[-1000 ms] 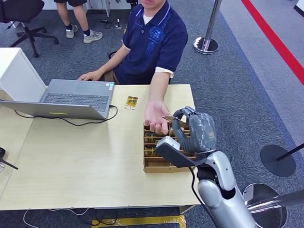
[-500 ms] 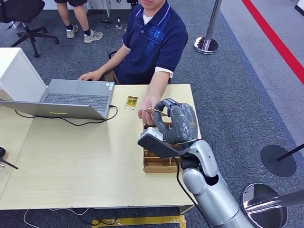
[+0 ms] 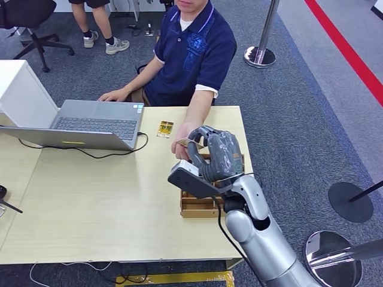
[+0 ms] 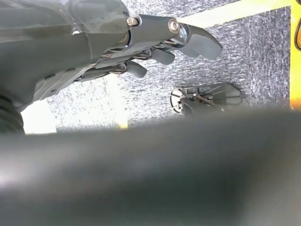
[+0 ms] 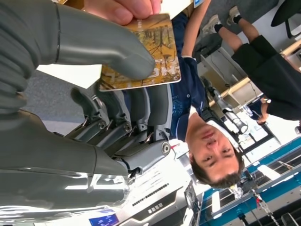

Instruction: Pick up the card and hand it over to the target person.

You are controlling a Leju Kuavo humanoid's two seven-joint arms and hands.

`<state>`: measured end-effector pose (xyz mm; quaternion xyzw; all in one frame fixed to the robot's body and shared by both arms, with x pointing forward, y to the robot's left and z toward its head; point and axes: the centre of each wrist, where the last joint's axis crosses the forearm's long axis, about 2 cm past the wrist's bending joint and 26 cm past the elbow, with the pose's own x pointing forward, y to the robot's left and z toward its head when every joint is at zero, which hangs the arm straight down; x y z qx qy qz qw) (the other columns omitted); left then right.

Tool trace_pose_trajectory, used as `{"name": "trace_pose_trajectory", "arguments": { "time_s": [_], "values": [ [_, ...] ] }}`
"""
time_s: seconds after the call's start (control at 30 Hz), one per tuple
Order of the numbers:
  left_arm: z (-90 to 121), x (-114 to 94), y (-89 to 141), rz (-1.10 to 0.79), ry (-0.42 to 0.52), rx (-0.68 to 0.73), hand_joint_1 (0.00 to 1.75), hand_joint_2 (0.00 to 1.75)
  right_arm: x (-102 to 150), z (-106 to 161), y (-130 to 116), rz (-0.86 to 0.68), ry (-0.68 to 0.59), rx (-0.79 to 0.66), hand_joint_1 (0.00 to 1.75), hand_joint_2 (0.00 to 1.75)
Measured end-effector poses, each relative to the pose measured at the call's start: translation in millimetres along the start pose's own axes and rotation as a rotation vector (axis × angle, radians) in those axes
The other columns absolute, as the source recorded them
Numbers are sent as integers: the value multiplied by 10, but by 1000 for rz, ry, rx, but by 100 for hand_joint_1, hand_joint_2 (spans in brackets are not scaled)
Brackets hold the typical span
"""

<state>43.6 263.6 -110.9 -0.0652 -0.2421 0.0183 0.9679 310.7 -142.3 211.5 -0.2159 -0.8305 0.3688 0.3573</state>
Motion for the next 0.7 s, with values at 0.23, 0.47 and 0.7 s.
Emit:
{"name": "trace_pose_trajectory", "arguments": {
  "time_s": [0.23,0.47,0.7],
  "values": [
    [1,-2,-2,1,0,10,0,0,-13,-8,4,-5,6,-2,0,175],
    [2,-9,-13,4,8,20,0,0,-61,-3,-21,-7,16,-29,0,175],
    [5,-18,-17,11,10,27,0,0,-147,50,-211,17,41,-144,0,175]
  ]
}}
